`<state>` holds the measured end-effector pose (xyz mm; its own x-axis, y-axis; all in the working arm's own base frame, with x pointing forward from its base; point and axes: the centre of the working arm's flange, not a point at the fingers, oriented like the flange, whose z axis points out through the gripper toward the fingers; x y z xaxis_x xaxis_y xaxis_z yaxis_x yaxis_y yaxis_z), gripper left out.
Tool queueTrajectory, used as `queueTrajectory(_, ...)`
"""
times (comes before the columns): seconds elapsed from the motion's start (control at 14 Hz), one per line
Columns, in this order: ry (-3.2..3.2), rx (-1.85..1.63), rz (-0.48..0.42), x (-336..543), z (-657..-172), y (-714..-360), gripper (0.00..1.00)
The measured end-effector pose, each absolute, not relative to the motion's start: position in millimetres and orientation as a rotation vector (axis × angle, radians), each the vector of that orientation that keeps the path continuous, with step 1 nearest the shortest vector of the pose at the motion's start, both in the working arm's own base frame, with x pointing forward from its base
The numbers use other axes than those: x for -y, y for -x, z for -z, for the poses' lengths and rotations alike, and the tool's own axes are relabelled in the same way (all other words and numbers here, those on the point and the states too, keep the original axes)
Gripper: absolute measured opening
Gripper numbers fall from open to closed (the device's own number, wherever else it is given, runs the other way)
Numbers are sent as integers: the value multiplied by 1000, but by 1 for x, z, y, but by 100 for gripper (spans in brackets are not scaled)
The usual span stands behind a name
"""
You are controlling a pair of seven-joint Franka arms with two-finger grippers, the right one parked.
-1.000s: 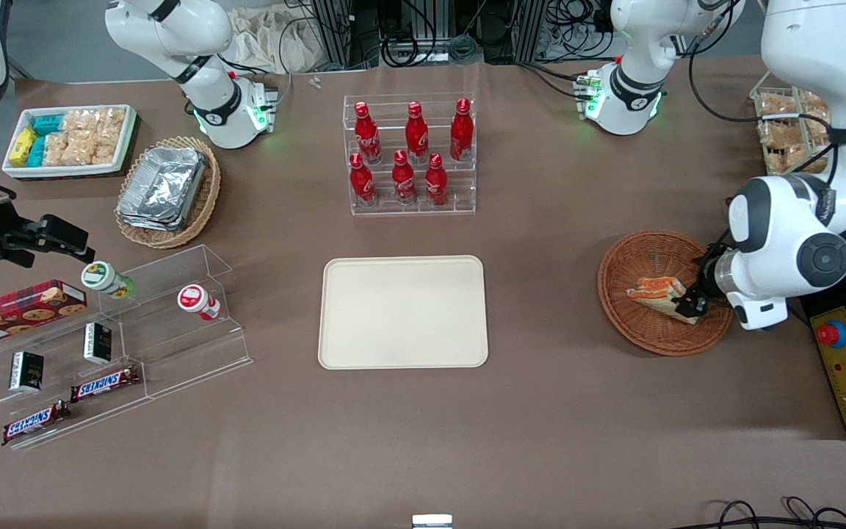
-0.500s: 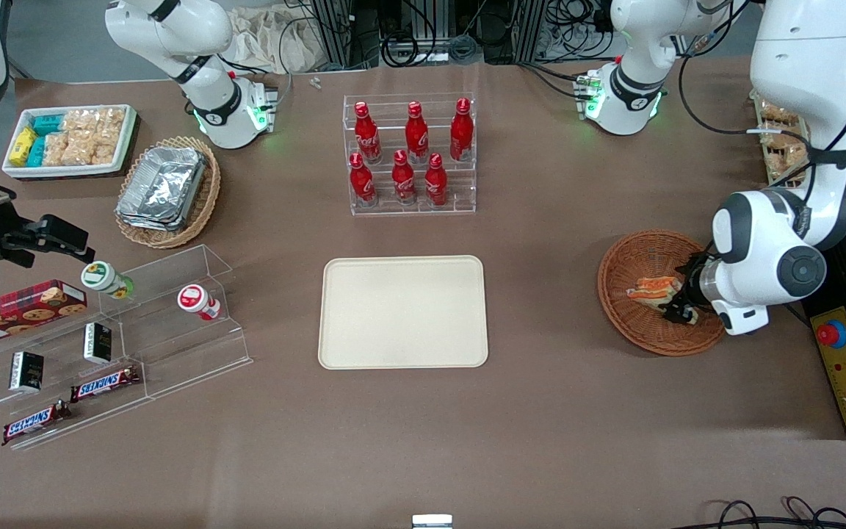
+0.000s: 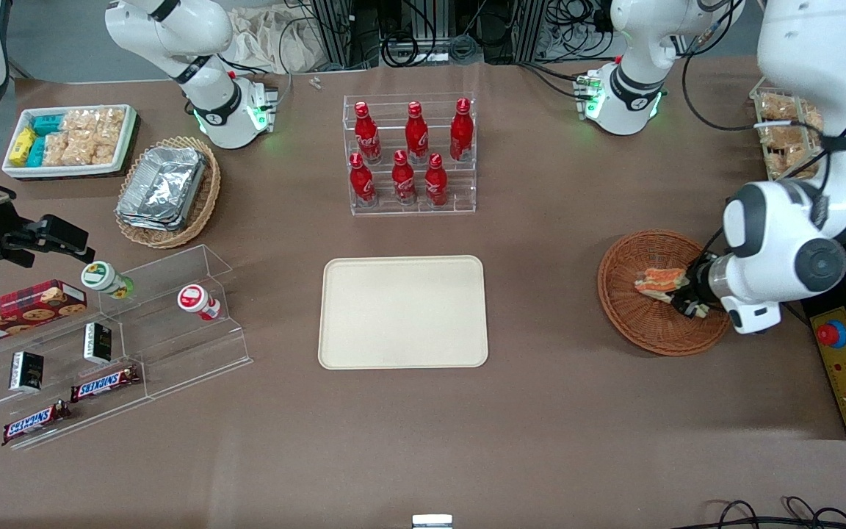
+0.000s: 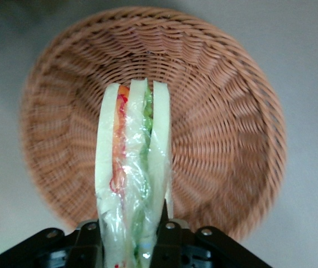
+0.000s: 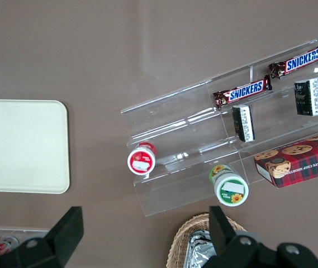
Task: Place sandwich from basket to tray
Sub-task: 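Carry the sandwich with the left gripper over the cream tray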
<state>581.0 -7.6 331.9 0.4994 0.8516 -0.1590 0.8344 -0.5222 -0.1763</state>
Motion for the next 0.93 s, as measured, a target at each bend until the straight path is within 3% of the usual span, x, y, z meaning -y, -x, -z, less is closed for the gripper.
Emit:
queueTrajectory(0.21,2823,1178,-385,43,-422,-572,19)
queueTrajectory(0.36,2959,873,-368,99,-452,-566,19)
queueTrajectory(0.57,3087,512,-322,207,-449,-550,19)
queueTrajectory(0.93,3199,70,-186,348,-399,-523,19)
